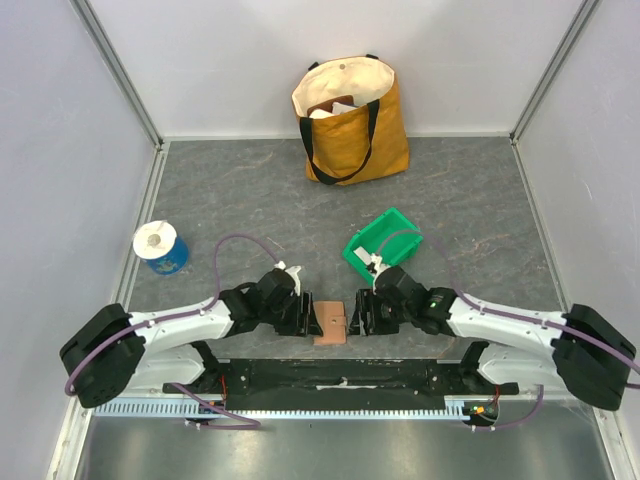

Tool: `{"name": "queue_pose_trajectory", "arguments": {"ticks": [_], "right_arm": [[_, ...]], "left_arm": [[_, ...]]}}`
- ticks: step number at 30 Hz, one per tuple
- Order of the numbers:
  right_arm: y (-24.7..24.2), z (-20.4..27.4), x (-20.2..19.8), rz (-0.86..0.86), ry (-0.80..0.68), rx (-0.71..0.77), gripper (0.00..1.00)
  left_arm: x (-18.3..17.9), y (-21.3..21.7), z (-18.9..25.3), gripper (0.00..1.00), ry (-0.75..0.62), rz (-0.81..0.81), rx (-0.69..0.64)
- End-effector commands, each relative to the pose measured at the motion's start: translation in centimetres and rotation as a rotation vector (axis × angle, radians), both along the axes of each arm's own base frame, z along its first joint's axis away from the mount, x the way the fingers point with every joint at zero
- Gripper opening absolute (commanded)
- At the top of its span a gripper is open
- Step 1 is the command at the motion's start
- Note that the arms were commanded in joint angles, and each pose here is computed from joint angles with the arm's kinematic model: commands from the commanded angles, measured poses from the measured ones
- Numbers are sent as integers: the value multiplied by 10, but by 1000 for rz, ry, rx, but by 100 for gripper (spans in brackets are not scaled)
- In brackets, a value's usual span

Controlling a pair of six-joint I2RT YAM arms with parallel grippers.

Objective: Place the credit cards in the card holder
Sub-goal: Move the card holder to the center of the board, then open the card holder at the center of the board.

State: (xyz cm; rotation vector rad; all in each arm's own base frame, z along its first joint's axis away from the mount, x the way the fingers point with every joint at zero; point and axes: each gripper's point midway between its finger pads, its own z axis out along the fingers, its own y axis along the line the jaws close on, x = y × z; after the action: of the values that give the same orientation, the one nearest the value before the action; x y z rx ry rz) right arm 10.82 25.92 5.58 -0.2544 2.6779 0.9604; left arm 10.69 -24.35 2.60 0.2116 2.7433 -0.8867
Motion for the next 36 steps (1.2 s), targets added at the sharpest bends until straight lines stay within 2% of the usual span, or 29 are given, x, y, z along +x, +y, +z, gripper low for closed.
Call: {"name": "queue_pose_trajectory", "arguments": {"ticks": [1, 10, 12, 17, 20, 22, 28, 30, 33, 36], "right_arm": [[20, -5, 19, -125, -51, 15, 66], [33, -41, 14, -175, -23, -71, 63], [37, -44, 15, -183, -22, -59, 57], [40, -37, 20, -197, -48, -26, 25], [42, -29, 22, -200, -65, 4, 1], [43, -22, 23, -197, -83, 26, 0], [44, 8, 28, -221, -138, 124, 0], [41, 15, 28, -236, -148, 155, 0], [39, 26, 28, -247, -160, 197, 0], [39, 35, 27, -252, -164, 233, 0]], "left_arm": [[2, -5, -12, 58, 44, 107, -53], [4, -8, -19, 52, 51, 135, -77], [3, -9, -18, 52, 48, 134, -85], [6, -9, -13, 52, 30, 135, -98], [8, -9, -9, 55, 14, 140, -102], [11, -7, -5, 58, -3, 151, -99], [23, 3, 14, 79, -82, 216, -104], [28, 4, 22, 83, -112, 226, -122], [35, 1, 35, 86, -143, 241, -191], [42, -6, 52, 86, -166, 250, -319]]}}
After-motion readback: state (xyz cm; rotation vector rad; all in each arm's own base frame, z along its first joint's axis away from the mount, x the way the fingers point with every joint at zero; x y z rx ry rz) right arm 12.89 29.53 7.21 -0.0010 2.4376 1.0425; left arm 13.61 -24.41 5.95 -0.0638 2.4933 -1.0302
